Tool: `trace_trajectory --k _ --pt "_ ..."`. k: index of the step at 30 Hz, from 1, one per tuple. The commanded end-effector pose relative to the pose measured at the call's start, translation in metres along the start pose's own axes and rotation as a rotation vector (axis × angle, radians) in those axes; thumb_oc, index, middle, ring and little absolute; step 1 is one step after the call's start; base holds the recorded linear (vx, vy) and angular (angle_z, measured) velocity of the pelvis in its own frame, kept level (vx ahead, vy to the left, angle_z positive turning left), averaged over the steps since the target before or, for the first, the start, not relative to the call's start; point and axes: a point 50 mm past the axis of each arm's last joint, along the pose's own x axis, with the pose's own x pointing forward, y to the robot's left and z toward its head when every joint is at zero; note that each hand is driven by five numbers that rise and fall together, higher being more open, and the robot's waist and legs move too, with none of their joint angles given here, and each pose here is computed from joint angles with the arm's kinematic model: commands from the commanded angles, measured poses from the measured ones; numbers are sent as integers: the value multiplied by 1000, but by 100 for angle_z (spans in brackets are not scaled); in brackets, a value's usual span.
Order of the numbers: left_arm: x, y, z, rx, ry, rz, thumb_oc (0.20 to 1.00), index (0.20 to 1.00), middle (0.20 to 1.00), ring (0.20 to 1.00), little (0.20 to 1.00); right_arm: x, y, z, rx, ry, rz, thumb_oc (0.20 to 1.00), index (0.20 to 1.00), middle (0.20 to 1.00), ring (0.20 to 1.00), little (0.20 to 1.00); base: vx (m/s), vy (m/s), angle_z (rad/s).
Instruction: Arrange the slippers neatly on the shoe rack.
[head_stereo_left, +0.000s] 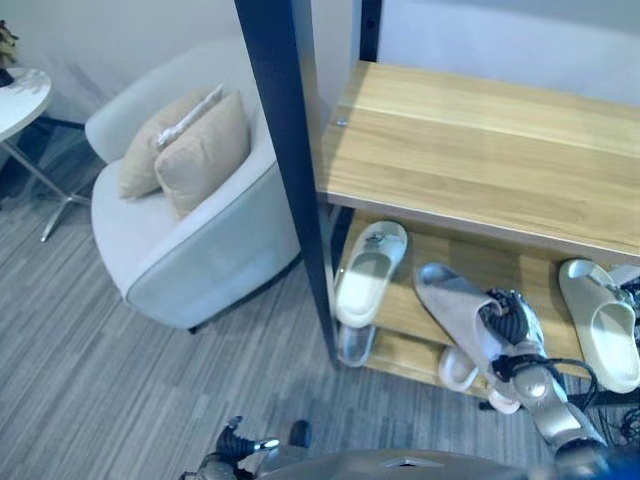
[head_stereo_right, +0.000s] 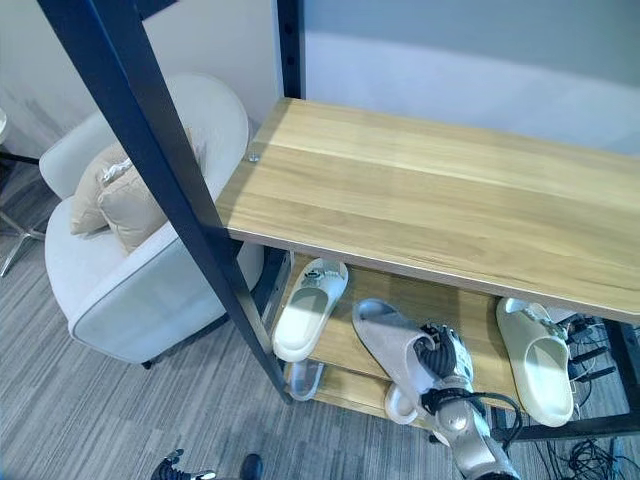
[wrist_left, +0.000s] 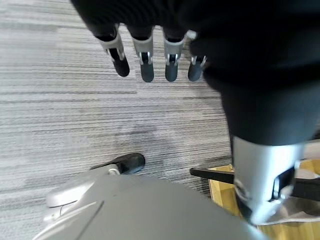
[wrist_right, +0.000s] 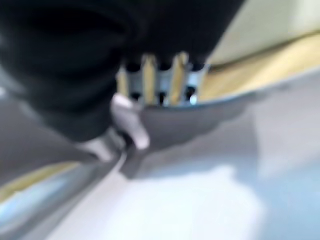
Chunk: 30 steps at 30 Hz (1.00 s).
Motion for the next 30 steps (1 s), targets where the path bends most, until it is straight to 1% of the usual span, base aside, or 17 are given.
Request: trace_trajectory --k 1,4,9,14,17,21,25,26,28,30 --pt "-1 -24 13 -54 -28 -27 1000 1000 1000 1000 1000 3 -20 19 22 -114 -124 200 200 200 200 200 -165 97 -45" --pt "1 -21 18 -75 -40 -12 1000 1000 1000 1000 1000 5 -17 29 38 -155 -116 200 200 200 200 200 -216 71 -62" --pt "7 4 32 -181 -77 79 1000 1000 1000 1000 1000 13 -15 53 46 -256 -117 200 200 200 200 200 -319 -3 -88" --pt "8 13 33 -227 -89 110 1000 1000 1000 1000 1000 12 -15 59 28 -300 -99 200 200 200 200 200 -180 -63 2" --pt "8 10 41 -264 -123 107 1000 1000 1000 1000 1000 7 -4 63 38 -322 -67 200 200 200 200 200 -231 -234 17" --pt "8 6 48 -310 -134 104 1000 1000 1000 1000 1000 4 0 63 50 -325 -53 200 200 200 200 200 -193 -221 26" --pt "6 -9 63 -482 -168 79 1000 1000 1000 1000 1000 -4 -3 65 22 -384 -29 200 200 200 200 200 -233 -268 25" --pt "6 -10 63 -483 -168 79 1000 1000 1000 1000 1000 -4 -4 65 21 -384 -28 200 200 200 200 200 -146 -155 32" --pt "5 -15 76 -571 -203 59 1000 1000 1000 1000 1000 -4 -3 63 -7 -388 -11 200 200 200 200 200 -333 -166 23" --pt "5 -15 80 -596 -209 59 1000 1000 1000 1000 1000 -2 -3 63 -13 -389 -6 200 200 200 200 200 -301 -100 50"
